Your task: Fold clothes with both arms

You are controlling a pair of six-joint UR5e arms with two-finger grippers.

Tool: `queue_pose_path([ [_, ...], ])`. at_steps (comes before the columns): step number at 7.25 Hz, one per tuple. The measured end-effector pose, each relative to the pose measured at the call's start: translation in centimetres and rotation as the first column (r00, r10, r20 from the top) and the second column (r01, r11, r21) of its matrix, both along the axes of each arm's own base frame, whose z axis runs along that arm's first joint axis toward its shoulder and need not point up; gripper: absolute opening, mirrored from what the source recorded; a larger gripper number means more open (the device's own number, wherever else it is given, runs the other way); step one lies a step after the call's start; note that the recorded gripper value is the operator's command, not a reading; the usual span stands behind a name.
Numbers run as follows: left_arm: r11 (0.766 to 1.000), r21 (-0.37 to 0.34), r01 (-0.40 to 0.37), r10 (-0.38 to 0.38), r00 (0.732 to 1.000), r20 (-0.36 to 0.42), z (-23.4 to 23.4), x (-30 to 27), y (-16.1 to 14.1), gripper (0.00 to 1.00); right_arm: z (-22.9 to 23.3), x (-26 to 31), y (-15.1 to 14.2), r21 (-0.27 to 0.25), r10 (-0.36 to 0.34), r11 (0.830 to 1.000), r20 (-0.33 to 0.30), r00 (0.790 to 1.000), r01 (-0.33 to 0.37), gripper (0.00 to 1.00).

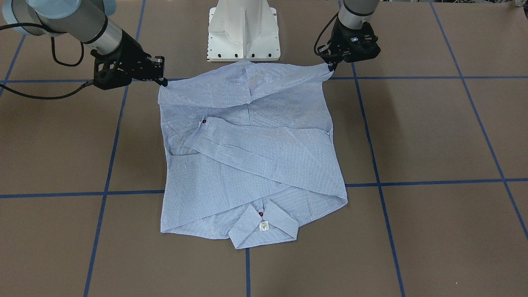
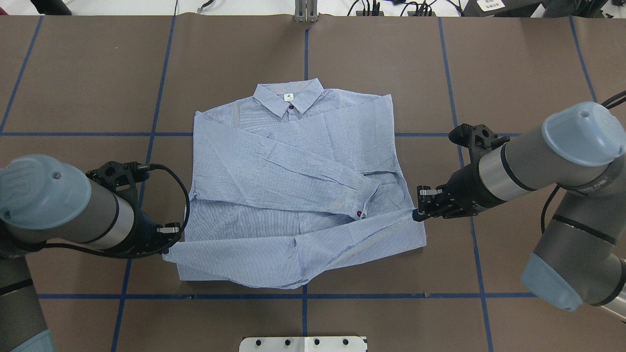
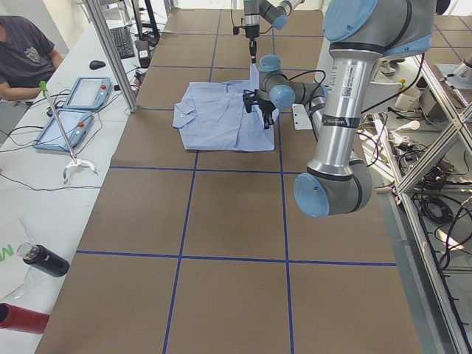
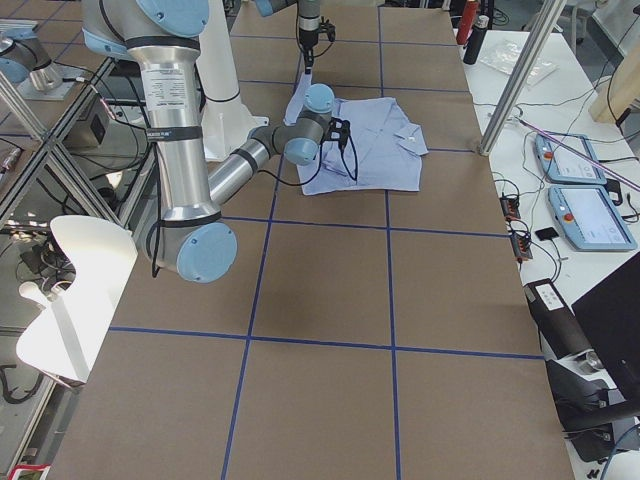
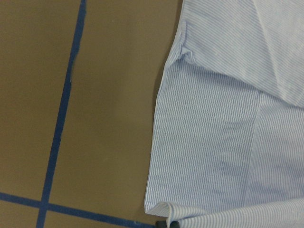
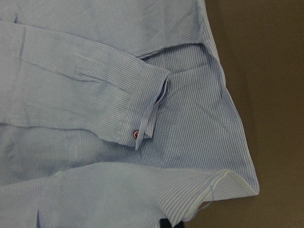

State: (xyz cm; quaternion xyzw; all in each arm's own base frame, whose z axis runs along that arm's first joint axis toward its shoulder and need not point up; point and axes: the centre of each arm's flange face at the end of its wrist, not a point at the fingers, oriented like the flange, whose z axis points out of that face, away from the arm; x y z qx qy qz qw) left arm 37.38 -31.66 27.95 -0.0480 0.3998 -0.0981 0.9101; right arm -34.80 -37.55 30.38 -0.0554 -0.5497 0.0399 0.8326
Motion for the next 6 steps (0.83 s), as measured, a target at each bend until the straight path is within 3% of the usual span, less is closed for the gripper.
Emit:
queue_pose_path([
  [3,0.999,0.029,0.047,-0.047,0.999,0.006,0.0,-1.2,-4.6,0.0,-0.7,2.5,-5.3,-0.002,0.109,0.994,0.001,0.994,-0.109,0.0],
  [6,0.997,0.002,0.082,-0.082,0.997,-0.017,-1.5,-0.8,-9.4,0.0,-2.3,1.9,-9.7,0.003,0.162,0.987,0.005,0.987,-0.162,0.0],
])
